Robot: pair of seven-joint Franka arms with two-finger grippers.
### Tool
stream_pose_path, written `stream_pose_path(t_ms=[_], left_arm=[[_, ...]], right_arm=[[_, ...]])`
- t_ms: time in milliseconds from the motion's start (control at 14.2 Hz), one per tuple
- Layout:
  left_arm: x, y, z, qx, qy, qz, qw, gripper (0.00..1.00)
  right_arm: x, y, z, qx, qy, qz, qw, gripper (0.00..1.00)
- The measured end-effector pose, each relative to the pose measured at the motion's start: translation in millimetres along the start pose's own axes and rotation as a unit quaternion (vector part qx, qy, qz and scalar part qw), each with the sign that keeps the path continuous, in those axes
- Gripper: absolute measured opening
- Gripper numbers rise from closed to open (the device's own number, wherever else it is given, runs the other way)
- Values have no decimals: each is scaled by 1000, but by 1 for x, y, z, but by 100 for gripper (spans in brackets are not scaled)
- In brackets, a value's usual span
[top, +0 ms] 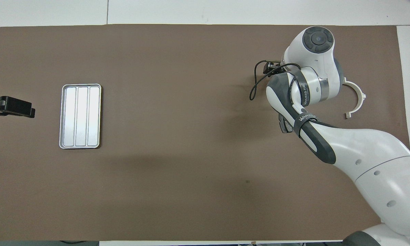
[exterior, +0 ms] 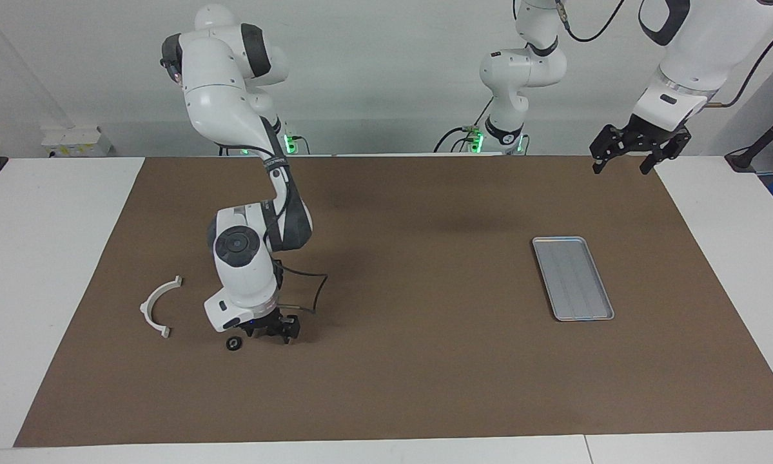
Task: Pick bearing gear from pile to tray
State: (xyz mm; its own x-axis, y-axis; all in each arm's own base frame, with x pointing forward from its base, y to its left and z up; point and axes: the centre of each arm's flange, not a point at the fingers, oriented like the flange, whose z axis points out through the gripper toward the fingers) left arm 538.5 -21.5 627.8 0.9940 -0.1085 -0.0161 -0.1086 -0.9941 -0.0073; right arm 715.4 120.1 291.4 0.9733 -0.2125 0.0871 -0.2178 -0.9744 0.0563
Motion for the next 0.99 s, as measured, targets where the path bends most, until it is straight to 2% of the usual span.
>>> stream_pose_path(t_ms=[282, 846, 986], left_arm=[[0, 0, 0, 0, 0, 0, 1000, 100], [0, 0, 0, 0, 0, 0, 1000, 100], [0, 0, 0, 0, 0, 0, 1000, 100]], right_arm=[[-3, 5, 13, -7, -15, 2, 1000, 92], [-6, 6, 12, -13, -36, 7, 999, 91], [-6, 5, 11, -4, -40, 14, 999, 80]])
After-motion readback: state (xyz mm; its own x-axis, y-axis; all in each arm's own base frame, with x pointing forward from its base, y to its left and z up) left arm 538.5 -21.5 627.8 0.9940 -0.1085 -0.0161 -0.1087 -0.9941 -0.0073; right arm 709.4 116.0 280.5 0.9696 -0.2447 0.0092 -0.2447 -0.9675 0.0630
